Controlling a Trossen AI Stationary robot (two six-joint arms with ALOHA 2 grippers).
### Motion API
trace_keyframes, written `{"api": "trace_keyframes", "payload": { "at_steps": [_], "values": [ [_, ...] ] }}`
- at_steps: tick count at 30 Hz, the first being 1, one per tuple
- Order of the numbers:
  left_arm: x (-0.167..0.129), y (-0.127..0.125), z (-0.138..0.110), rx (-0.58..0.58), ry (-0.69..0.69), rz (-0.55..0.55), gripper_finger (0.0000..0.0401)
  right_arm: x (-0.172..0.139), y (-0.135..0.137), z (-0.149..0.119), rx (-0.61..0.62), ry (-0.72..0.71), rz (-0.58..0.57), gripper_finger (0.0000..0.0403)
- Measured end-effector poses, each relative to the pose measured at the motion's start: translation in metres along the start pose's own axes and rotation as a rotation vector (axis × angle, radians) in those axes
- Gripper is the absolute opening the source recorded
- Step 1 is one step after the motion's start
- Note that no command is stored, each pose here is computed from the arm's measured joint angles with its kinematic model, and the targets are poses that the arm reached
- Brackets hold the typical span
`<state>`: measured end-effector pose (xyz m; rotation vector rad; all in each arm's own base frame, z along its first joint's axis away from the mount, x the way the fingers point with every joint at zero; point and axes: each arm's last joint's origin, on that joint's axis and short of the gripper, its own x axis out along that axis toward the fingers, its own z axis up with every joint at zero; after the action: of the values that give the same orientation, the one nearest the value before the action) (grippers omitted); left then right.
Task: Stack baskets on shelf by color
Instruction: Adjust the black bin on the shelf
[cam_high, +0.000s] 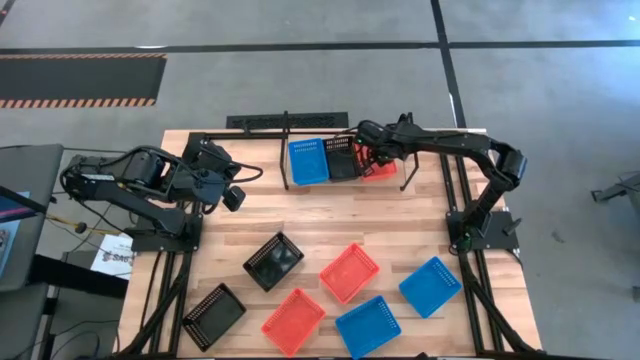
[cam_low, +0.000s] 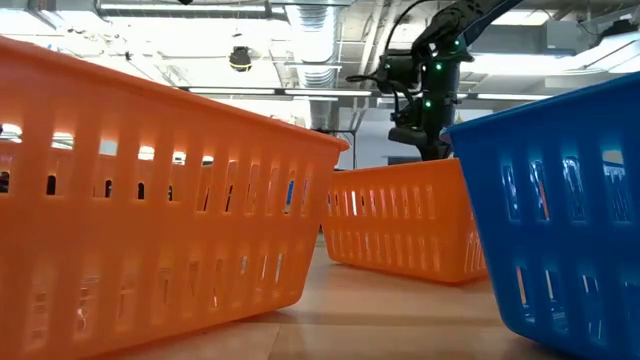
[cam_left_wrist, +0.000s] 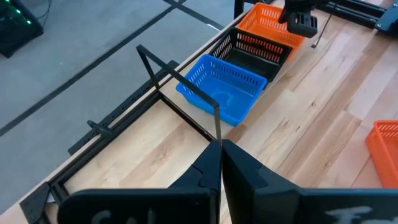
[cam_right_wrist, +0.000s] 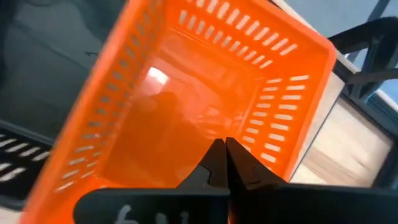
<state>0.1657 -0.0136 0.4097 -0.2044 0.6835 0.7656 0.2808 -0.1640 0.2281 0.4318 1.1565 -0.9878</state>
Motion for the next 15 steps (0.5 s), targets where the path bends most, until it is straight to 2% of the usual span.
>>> {"api": "trace_keyframes", "payload": {
  "at_steps": [10,15],
  "values": [
    [0.000,0.000,0.000,0.000,0.000,0.000,0.0000,-0.029,0.027,0.020,-0.041,-0.196,0.128,0.0000],
    [0.000,0.000,0.000,0.000,0.000,0.000,0.0000,-0.033,0.033,0.028,-0.026,-0.259,0.211,0.0000]
  ]
}}
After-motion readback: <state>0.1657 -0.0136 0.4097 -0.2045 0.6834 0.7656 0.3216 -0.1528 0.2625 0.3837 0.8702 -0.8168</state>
